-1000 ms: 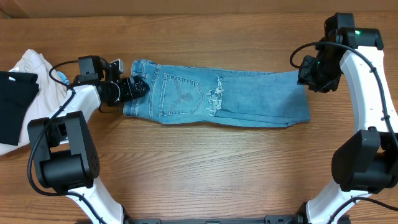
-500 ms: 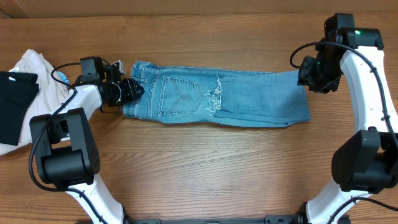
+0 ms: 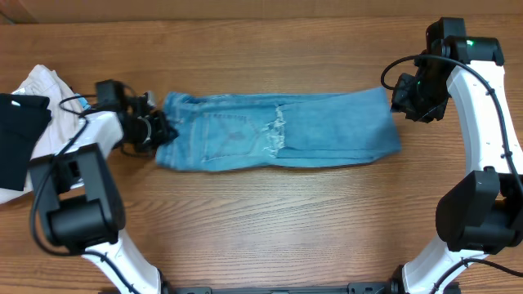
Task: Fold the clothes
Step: 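Lift the waistband with the left gripper and fold it rightward over the legs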
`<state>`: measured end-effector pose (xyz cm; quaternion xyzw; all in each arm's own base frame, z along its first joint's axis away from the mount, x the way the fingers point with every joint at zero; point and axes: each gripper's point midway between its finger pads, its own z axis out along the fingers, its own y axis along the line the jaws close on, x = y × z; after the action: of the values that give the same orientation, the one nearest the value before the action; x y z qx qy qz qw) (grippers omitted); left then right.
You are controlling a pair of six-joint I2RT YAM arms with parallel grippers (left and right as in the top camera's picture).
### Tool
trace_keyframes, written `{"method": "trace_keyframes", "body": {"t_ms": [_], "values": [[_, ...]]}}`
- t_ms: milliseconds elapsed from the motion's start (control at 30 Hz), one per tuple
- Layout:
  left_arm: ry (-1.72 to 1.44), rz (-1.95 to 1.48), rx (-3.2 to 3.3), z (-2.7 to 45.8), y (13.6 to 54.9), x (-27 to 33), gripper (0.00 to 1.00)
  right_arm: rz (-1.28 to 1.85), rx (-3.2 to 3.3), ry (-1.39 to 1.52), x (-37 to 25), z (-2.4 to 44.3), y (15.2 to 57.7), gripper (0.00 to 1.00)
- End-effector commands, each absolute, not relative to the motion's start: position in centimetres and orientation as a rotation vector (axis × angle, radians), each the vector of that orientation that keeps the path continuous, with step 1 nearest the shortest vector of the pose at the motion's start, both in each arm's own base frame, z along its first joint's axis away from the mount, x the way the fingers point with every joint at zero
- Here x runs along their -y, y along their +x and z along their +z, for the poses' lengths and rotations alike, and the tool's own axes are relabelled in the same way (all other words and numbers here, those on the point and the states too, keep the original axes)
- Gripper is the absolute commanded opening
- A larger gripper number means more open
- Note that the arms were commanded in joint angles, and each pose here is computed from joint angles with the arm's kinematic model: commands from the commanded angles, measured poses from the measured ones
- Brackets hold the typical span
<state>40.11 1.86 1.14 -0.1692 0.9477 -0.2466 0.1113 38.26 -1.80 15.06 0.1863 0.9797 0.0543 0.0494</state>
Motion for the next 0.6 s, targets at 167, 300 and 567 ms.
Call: {"method": "trace_keyframes", "body": {"t_ms": [167,300,567], "values": [[-0.543,-0.188,-2.603,14.5,40.1,-14.7,0.04,0.176,-2.975,0.561,1.6,15.6,38.3,0.39],[-0.55,-0.085,-2.589,19.5,39.2,-17.0,0.04,0.173,-2.99,0.557,1.6,15.6,38.0,0.39],[-0.29,-0.463,-2.505,28.3,40.8,-7.5,0.04,0.172,-3.008,0.556,1.6,15.5,37.5,0.39]]}}
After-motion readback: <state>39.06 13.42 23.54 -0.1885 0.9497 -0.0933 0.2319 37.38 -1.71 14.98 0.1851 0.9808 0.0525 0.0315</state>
